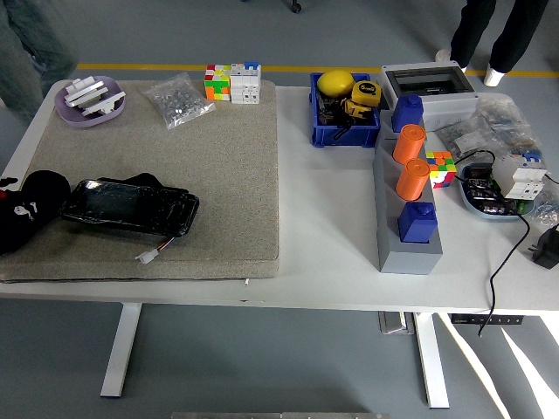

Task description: Pick the rag up,wipe the panel,place it on the desk

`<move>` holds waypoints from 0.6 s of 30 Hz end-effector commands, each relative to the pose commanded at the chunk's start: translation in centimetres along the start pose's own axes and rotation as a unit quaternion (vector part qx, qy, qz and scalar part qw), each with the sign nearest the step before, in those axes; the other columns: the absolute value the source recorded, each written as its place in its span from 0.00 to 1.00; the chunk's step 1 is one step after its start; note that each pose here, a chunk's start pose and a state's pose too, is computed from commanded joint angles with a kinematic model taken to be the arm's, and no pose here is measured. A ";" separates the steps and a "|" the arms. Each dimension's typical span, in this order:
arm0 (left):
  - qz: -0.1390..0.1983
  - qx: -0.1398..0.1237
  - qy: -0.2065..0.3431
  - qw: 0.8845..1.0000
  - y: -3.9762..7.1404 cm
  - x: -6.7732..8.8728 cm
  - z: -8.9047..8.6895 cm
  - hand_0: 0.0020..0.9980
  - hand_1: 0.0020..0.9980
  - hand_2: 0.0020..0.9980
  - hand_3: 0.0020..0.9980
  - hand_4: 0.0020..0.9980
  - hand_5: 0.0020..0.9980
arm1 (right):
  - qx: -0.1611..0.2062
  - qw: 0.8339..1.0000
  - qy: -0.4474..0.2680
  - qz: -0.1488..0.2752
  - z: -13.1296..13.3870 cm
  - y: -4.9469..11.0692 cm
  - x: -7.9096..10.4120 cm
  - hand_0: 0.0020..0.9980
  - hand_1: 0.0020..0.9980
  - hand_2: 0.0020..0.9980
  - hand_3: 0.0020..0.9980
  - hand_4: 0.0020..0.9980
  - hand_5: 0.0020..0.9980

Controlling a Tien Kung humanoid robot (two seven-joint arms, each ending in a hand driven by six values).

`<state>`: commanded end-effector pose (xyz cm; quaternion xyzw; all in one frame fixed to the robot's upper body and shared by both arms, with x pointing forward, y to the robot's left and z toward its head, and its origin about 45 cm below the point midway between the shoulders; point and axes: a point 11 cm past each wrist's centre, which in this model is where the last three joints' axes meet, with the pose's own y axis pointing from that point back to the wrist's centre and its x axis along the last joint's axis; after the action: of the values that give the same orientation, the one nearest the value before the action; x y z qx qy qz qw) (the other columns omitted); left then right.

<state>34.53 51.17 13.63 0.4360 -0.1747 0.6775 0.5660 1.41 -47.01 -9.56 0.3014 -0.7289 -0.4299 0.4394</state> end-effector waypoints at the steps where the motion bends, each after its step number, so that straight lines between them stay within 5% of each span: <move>1: 0.000 0.000 0.000 1.000 0.0 0.0 0.0 0.80 0.86 0.83 0.67 0.88 0.32 | 0.000 1.000 0.000 0.000 0.0 0.0 0.0 0.72 0.66 0.68 0.62 0.98 0.51; 13: 0.003 -0.001 -0.007 1.000 -0.3 -1.0 0.2 0.70 0.81 0.81 0.64 0.81 0.24 | 0.004 1.000 -0.003 0.000 -0.1 0.0 -0.1 0.72 0.66 0.68 0.62 0.98 0.51; 14: 0.005 -0.001 -0.009 1.000 -0.2 -1.0 0.2 0.47 0.64 0.77 0.61 0.66 0.13 | 0.004 1.000 -0.004 0.000 -0.1 0.0 -0.1 0.72 0.66 0.68 0.62 0.98 0.51; 18: 0.016 -0.001 -0.011 1.000 -0.2 -1.0 0.2 0.47 0.64 0.77 0.61 0.66 0.13 | 0.004 1.000 -0.004 0.000 -0.1 0.0 0.0 0.72 0.66 0.68 0.62 0.98 0.51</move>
<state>34.79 50.48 12.92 0.4398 -0.1883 0.6813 0.5540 1.52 -47.00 -9.55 0.3014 -0.7323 -0.4281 0.4355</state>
